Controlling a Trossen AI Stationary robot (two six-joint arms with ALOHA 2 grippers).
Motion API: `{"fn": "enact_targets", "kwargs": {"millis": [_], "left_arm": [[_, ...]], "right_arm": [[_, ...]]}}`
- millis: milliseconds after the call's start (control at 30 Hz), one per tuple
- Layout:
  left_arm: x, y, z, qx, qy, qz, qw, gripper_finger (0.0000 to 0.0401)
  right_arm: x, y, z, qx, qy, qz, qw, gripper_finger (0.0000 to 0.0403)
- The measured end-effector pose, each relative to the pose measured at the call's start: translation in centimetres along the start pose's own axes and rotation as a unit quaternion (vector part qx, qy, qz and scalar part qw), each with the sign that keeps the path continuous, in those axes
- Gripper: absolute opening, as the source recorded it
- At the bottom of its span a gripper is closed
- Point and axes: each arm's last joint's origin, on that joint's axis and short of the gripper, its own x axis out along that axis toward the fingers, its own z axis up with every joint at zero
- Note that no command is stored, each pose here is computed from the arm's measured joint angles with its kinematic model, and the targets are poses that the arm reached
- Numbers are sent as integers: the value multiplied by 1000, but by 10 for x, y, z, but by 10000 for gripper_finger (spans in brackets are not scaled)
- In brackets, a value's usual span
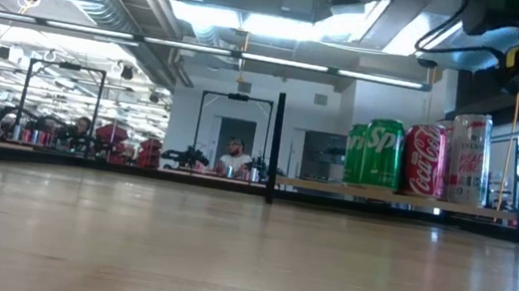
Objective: Place canned beverage on shelf
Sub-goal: Put the white yellow soda can on the shelf
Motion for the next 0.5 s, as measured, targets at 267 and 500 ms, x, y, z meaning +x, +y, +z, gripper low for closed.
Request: {"fn": "enact_targets", "kwargs": {"millis": [267, 500], "left_arm": [[0, 0, 0, 0, 0, 0, 1000, 350], [0, 0, 0, 0, 0, 0, 1000, 350]], "right_arm": [[6, 0, -1, 2, 27, 10, 1000, 326], [6, 0, -1, 2, 33, 16, 999, 305]]}}
